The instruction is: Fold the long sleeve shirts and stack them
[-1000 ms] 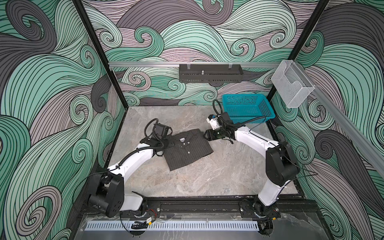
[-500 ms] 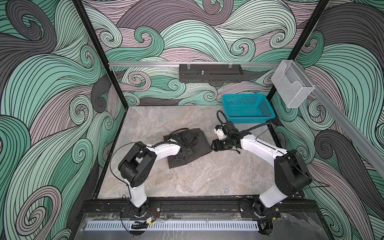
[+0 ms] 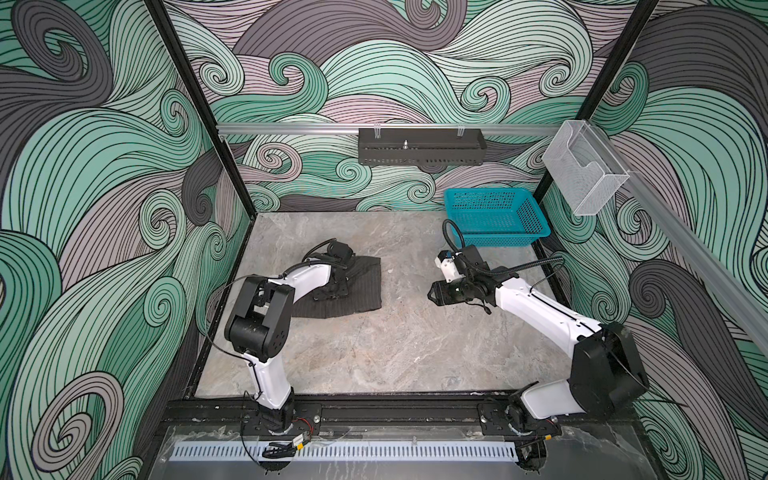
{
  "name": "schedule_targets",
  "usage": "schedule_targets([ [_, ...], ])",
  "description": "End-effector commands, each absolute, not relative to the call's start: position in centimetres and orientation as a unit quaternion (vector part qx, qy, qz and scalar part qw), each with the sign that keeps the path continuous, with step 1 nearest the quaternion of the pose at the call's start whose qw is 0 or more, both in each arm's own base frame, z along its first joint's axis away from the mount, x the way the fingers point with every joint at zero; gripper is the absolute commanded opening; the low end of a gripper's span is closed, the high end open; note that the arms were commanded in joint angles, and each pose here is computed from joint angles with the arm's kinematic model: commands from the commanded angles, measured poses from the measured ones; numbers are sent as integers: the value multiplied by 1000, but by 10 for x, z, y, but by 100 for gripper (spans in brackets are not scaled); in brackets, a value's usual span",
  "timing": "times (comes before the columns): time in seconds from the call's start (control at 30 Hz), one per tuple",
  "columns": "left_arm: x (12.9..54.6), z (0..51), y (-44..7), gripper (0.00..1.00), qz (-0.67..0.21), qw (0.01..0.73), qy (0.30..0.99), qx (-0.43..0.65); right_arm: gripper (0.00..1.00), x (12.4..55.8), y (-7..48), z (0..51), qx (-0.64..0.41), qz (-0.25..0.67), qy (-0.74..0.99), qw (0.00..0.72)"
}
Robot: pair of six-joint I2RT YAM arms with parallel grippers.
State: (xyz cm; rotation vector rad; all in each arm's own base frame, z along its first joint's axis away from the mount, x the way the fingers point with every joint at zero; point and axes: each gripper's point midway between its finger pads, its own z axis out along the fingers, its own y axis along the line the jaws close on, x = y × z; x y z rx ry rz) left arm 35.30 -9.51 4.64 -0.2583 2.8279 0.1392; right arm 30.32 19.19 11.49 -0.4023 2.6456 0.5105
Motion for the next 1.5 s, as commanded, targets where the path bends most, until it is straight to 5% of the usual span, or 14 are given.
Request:
schedule_targets([
  [0.0,347,83,-121,74,-15,165,985,-48,57,298,189,121,-144,183,949,211],
  [0.27,330,38,-109,80,21,80,991,-107,56,295,190,122,-141,193,948,209],
  [0.57,339,1,-62,72,80,20,990,-113,56,291,195,119,-137,207,948,200],
  [1.2,464,-1,77,70,104,-9,984,-146,55,306,226,113,-128,266,938,180],
  [1.47,535,15,123,70,139,69,981,-113,55,314,233,106,-132,271,937,178],
])
